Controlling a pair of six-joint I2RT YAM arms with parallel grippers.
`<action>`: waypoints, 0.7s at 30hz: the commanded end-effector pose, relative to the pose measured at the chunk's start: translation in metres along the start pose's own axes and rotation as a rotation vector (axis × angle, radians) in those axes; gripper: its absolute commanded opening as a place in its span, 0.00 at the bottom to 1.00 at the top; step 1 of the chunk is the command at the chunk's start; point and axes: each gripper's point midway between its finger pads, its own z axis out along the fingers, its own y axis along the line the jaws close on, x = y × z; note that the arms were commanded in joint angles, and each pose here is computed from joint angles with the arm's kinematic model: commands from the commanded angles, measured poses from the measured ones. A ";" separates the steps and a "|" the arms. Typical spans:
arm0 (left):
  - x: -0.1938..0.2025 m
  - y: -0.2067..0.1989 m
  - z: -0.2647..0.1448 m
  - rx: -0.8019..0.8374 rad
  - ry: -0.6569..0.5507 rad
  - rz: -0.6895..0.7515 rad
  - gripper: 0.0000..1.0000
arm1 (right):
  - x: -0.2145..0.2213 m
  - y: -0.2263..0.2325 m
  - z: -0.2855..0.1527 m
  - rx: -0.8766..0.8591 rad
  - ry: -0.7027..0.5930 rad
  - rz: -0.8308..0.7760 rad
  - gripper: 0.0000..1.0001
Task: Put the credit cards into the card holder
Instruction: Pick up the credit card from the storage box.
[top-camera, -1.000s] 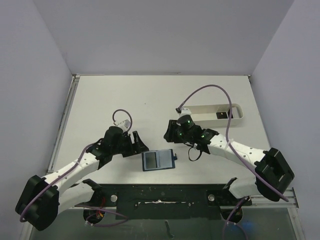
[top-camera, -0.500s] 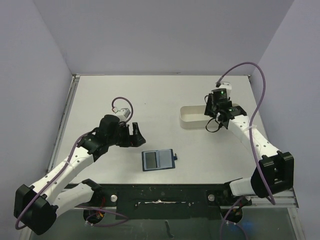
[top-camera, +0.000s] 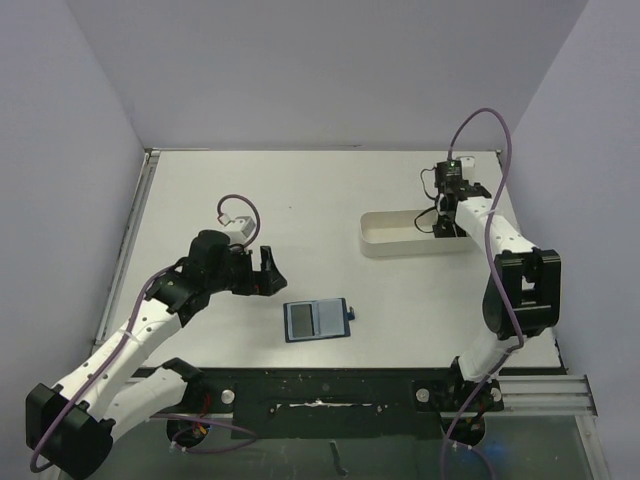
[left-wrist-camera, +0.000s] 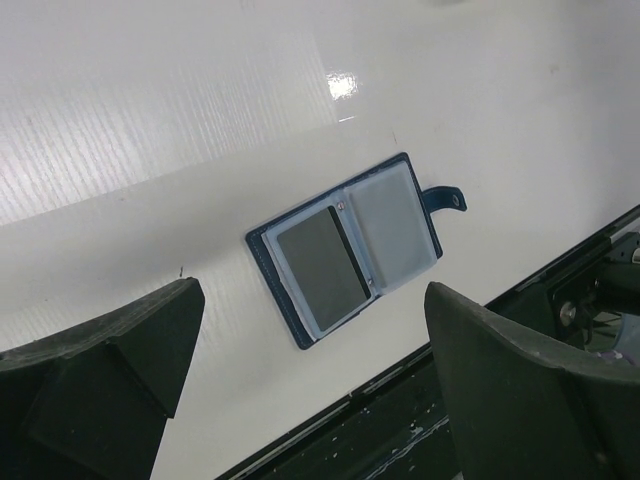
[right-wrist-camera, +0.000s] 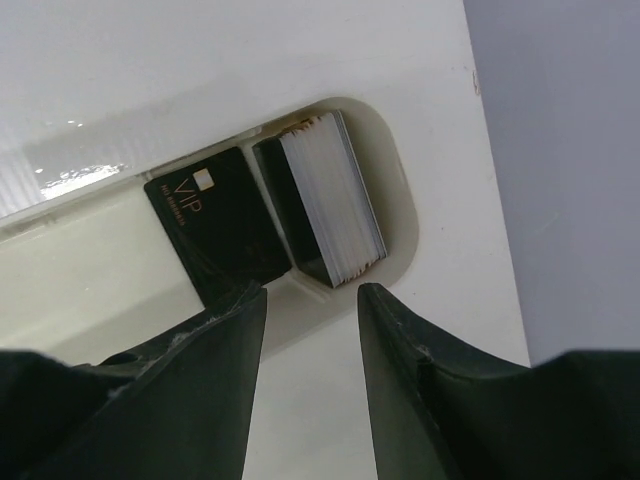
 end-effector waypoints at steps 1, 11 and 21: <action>-0.013 -0.004 -0.007 0.026 -0.049 0.028 0.96 | -0.027 -0.020 0.006 0.053 -0.039 -0.027 0.42; -0.010 0.000 -0.001 0.036 -0.022 0.007 0.95 | -0.015 -0.019 0.038 -0.004 0.015 -0.025 0.41; -0.014 0.002 -0.004 0.033 -0.039 0.003 0.95 | -0.002 -0.010 0.058 -0.013 0.059 -0.071 0.44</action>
